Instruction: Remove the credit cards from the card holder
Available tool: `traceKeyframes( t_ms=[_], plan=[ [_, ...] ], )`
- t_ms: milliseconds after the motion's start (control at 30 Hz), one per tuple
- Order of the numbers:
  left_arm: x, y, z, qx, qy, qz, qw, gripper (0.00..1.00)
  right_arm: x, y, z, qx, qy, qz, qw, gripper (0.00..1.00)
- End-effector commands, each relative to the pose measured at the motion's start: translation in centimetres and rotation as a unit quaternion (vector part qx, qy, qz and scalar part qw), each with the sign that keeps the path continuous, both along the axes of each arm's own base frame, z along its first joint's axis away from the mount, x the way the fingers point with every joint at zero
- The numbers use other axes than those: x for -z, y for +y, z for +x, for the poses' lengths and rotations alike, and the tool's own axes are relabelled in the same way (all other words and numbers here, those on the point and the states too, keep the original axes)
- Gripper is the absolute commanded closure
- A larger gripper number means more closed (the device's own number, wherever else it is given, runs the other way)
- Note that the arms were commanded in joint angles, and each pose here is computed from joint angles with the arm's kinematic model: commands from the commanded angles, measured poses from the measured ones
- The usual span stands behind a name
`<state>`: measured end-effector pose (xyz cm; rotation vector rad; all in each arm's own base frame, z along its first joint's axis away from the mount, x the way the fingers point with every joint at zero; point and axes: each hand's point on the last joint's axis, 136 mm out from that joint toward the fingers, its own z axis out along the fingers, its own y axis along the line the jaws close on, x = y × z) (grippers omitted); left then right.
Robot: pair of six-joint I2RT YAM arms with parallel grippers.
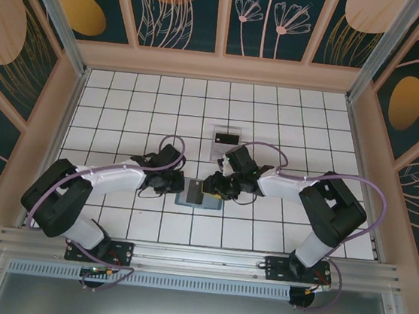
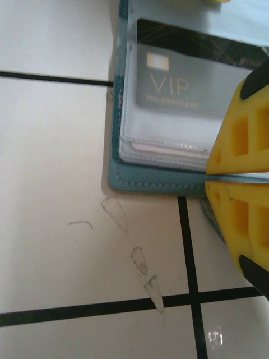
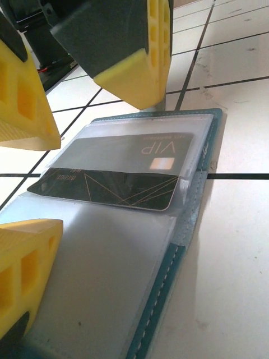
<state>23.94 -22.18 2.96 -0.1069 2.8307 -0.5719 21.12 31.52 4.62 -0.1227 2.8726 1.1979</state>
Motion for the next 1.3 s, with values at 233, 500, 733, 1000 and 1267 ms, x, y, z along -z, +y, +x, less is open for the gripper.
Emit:
traceKeyframes(
  t_ms=[233,500,733,1000,1267],
  plan=[
    [-2.9,-1.8,1.0,0.020,-0.019,-0.040,0.999,0.86,-1.6,1.6,1.3,0.006,-0.011,0.030,0.999,0.63],
    [0.2,-1.6,0.0,0.032,0.018,-0.023,0.999,0.86,-0.4,1.6,1.6,0.008,-0.007,0.014,1.000,0.63],
    [2.5,0.4,-0.9,0.032,0.041,0.036,0.998,0.86,0.8,1.5,1.3,0.004,0.002,0.003,1.000,0.64],
    [3.5,1.2,-1.9,0.033,0.058,0.049,0.997,0.85,1.2,2.1,1.0,-0.002,0.010,0.014,1.000,0.70],
    [3.6,1.2,-2.1,0.033,0.063,0.049,0.996,0.85,1.6,2.3,1.1,-0.005,0.015,0.013,1.000,0.77]
  ],
)
